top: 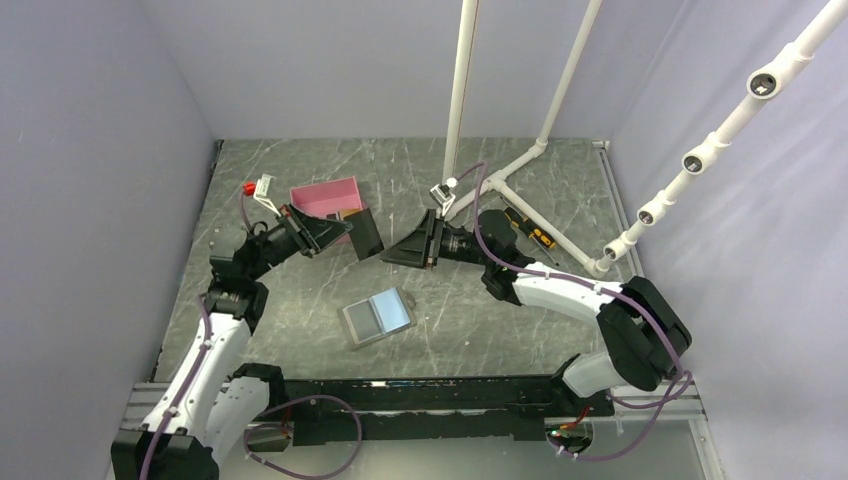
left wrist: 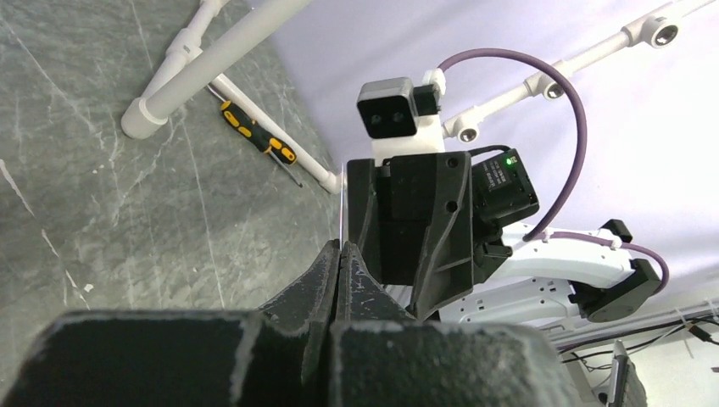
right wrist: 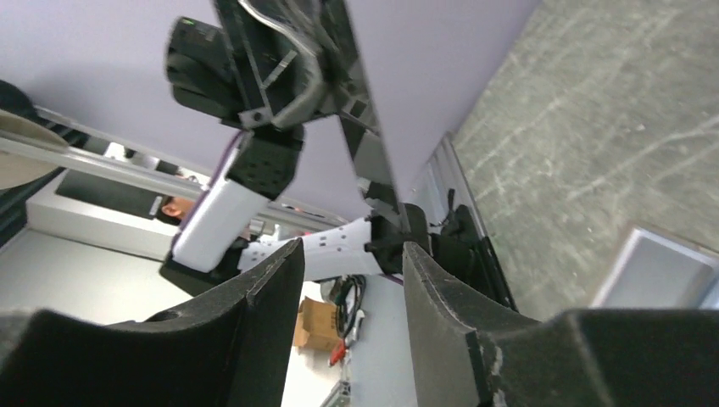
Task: Put the credit cards into the card holder
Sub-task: Insert the credit card into the card holder.
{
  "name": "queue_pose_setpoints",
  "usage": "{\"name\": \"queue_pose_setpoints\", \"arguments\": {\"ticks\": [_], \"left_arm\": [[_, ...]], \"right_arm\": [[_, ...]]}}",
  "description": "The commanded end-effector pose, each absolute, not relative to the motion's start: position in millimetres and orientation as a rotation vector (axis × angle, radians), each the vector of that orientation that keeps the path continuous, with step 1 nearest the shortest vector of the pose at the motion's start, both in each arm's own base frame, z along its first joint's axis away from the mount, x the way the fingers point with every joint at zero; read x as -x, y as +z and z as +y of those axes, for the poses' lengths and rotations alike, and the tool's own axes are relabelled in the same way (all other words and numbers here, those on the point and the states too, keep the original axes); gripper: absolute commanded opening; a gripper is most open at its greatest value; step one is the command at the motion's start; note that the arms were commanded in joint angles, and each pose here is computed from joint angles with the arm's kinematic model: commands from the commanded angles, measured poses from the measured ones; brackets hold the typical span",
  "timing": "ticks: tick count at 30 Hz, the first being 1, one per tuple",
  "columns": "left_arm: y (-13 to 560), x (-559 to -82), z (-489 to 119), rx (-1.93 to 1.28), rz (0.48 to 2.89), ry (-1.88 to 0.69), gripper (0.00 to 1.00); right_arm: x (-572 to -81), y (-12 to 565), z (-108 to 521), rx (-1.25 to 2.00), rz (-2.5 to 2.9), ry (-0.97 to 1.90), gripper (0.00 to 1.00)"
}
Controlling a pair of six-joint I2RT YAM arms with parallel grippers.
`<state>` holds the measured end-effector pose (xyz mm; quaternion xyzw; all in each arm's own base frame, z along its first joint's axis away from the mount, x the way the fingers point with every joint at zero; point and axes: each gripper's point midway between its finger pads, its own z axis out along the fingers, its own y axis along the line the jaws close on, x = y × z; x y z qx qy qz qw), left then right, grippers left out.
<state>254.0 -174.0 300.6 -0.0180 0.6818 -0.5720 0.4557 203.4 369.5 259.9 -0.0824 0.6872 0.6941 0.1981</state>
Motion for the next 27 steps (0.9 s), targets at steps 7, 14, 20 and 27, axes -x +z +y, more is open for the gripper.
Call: {"name": "queue_pose_setpoints", "arguments": {"ticks": [7,14,20,27], "left_arm": [[306,-239,-178,0.041,1.593,-1.519,0.00],[309,-237,-176,0.045,1.589,-1.504,0.00],[314,-235,-177,0.029,1.585,-1.522,0.00],[313,-235,-179,0.042,1.566,-1.561,0.00]], "right_arm": [[-209,304,372,0.235,1.688,2.051,0.39],[-215,275,363,0.216,1.809,1.854,0.53],[-214,272,364,0.257,1.833,1.809,0.56],[-207,292,378,0.333,1.764,1.875,0.43]]}}
